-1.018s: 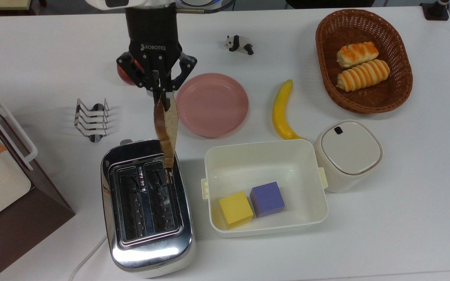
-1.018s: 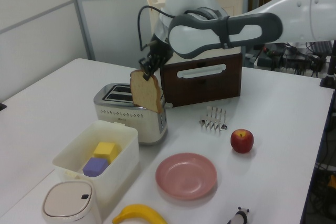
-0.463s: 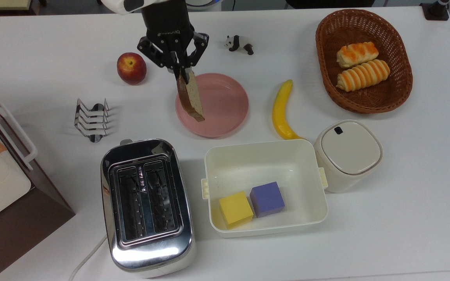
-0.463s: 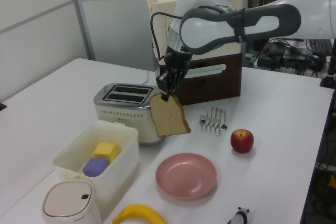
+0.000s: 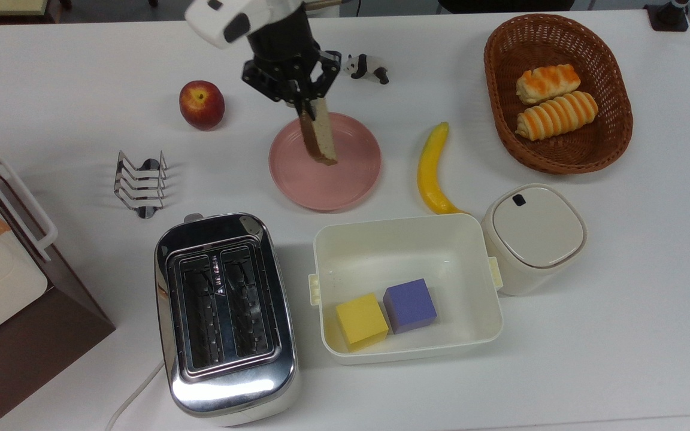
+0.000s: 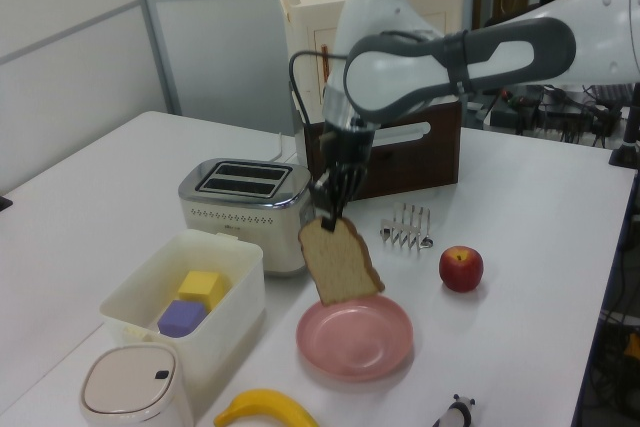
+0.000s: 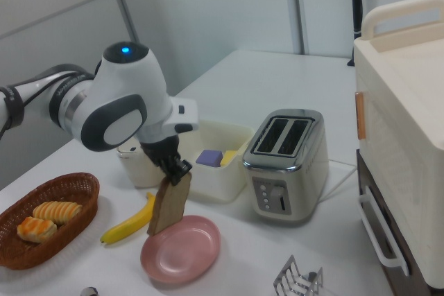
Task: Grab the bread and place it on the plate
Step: 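Carry the toast over the pink plate and lower it, then open the gripper to release the toast flat onto the plate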
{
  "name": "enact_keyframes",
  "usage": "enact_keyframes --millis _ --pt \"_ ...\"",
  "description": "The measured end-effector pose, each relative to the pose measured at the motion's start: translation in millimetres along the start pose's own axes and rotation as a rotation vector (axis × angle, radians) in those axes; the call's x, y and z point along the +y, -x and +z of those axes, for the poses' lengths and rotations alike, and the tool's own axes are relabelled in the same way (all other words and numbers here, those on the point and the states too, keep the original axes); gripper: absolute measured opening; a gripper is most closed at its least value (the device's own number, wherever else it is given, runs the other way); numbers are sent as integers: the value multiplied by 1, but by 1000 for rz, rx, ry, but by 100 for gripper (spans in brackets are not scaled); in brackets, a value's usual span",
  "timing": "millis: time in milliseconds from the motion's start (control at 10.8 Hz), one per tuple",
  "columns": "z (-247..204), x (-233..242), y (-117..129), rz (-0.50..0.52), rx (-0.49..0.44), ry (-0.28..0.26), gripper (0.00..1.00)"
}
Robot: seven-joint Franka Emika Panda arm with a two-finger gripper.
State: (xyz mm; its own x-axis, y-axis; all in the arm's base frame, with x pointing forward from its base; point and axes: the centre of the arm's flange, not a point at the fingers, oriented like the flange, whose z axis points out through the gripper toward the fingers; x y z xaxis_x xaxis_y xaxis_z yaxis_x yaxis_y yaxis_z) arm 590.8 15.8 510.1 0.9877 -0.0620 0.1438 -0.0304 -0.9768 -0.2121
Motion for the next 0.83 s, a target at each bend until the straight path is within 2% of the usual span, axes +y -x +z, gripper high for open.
enact_keyframes --millis 278,741,833 --pt "30 -18 11 13 -71 -66 10" --pt "81 -33 14 40 -157 -115 10" --pt "87 -33 14 46 -165 -121 15"
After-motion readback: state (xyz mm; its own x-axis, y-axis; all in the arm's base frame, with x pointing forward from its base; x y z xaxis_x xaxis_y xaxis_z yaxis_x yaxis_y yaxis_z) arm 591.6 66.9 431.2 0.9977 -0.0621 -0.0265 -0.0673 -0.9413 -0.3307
